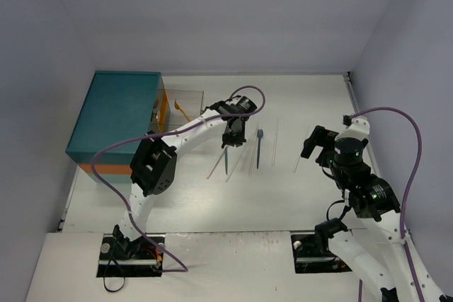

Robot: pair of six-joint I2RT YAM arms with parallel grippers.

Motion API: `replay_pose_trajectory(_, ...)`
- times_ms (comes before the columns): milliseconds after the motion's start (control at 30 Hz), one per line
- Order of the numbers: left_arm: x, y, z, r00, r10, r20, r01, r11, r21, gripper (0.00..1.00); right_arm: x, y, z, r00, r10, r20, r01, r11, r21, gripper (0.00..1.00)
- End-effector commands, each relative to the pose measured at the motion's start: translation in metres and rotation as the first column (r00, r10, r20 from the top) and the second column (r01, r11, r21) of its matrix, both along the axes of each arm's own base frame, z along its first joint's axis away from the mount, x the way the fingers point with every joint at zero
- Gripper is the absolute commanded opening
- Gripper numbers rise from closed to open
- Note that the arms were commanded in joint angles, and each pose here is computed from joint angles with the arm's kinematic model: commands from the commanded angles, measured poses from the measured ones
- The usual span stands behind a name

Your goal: Sort the eating utensils into containers

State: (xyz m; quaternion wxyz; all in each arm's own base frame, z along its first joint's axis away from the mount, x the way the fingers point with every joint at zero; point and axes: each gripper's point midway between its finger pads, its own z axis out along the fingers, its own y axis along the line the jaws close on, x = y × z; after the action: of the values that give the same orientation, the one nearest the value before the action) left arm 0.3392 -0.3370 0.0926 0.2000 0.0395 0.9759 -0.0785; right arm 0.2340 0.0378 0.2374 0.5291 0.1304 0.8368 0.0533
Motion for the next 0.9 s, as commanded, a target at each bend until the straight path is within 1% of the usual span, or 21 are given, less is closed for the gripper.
replay_pose_trajectory(0, 0.029, 0.026, 0.023, 0.989, 0.125, 0.073, -0.125, 0.992, -0.010, 0.12, 0.007, -0.002, 0.011, 0.999, -0.023, 0.049, 0.022, 1.000, 0.012, 1.00)
replay_pose_trajectory(67, 0.037, 0.036, 0.022, 0.986, 0.149, 0.081, -0.149, 0.989, -0.001, 0.16, 0.008, -0.001, 0.009, 0.999, -0.021, 0.043, 0.020, 1.000, 0.010, 1.00)
replay_pose_trajectory(133, 0.043, 0.042, 0.023, 0.982, 0.165, 0.087, -0.166, 0.986, 0.003, 0.17, 0.009, -0.001, 0.008, 0.999, -0.020, 0.038, 0.020, 1.000, 0.009, 1.00)
replay_pose_trajectory(333, 0.055, 0.053, -0.003, 0.980, 0.195, 0.040, -0.196, 0.980, 0.028, 0.17, 0.009, -0.001, 0.006, 0.999, -0.020, 0.031, 0.020, 1.000, 0.006, 1.00)
replay_pose_trajectory(500, 0.052, 0.047, -0.019, 0.982, 0.188, -0.008, -0.187, 0.982, 0.025, 0.17, 0.009, -0.001, 0.006, 0.999, -0.021, 0.031, 0.021, 1.000, 0.007, 1.00)
replay_pose_trajectory(867, 0.043, 0.036, -0.023, 0.983, 0.180, -0.040, -0.180, 0.984, -0.001, 0.19, 0.010, 0.000, 0.002, 1.000, -0.022, 0.019, 0.022, 1.000, 0.003, 1.00)
